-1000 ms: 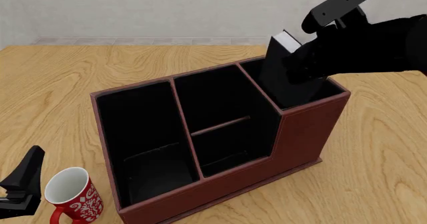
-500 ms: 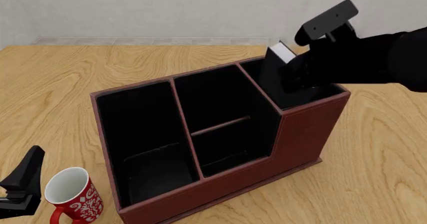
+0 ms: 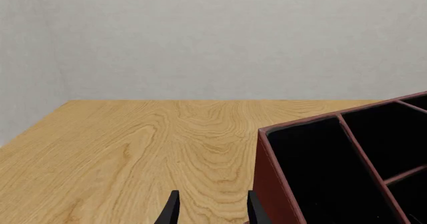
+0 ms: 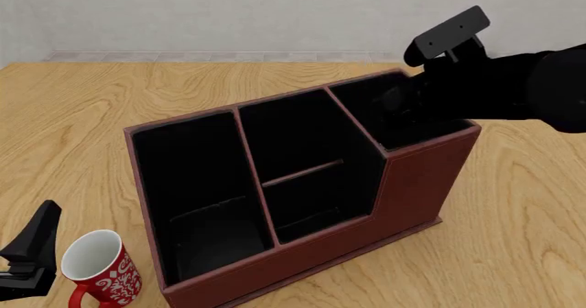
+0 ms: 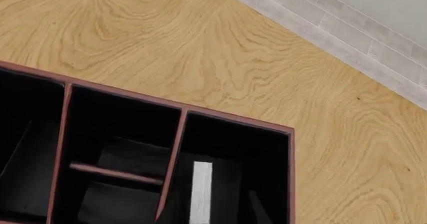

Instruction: Pick up the book and place it in the right compartment of the caddy.

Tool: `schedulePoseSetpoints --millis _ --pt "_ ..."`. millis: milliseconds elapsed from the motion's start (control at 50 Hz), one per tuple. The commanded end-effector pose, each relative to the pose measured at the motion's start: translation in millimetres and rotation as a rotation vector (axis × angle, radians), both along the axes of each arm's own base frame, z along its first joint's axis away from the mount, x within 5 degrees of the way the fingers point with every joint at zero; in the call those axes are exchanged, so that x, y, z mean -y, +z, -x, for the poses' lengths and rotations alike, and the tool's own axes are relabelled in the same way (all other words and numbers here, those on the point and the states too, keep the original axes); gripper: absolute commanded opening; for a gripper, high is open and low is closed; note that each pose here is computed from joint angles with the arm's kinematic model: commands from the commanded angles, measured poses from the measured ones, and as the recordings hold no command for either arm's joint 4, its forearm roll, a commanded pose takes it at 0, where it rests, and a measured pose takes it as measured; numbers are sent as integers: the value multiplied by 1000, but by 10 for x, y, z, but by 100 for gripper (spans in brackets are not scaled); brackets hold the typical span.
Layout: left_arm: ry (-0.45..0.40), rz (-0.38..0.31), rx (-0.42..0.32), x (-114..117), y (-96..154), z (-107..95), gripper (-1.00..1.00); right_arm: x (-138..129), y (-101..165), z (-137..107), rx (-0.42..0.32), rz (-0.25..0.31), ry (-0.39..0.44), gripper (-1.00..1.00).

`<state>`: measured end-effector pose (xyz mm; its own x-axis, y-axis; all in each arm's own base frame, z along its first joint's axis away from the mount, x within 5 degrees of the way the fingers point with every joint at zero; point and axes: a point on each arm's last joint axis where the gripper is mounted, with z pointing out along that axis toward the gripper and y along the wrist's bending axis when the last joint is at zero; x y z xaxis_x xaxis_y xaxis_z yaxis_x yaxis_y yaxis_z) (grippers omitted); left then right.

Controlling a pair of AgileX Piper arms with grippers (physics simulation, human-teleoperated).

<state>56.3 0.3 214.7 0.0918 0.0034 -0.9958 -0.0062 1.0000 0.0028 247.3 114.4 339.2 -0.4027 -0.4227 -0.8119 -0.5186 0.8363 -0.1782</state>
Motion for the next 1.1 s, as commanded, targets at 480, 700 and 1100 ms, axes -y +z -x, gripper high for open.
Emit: schedulePoseSetpoints --millis 480,700,1100 --pt "0 0 -1 0 -4 -3 100 28 259 202 23 -50 1 100" --pt "0 0 -2 0 -5 -3 100 91 373 363 58 -56 13 100" --pt "0 0 0 0 -2 0 100 198 421 515 89 -59 7 100"
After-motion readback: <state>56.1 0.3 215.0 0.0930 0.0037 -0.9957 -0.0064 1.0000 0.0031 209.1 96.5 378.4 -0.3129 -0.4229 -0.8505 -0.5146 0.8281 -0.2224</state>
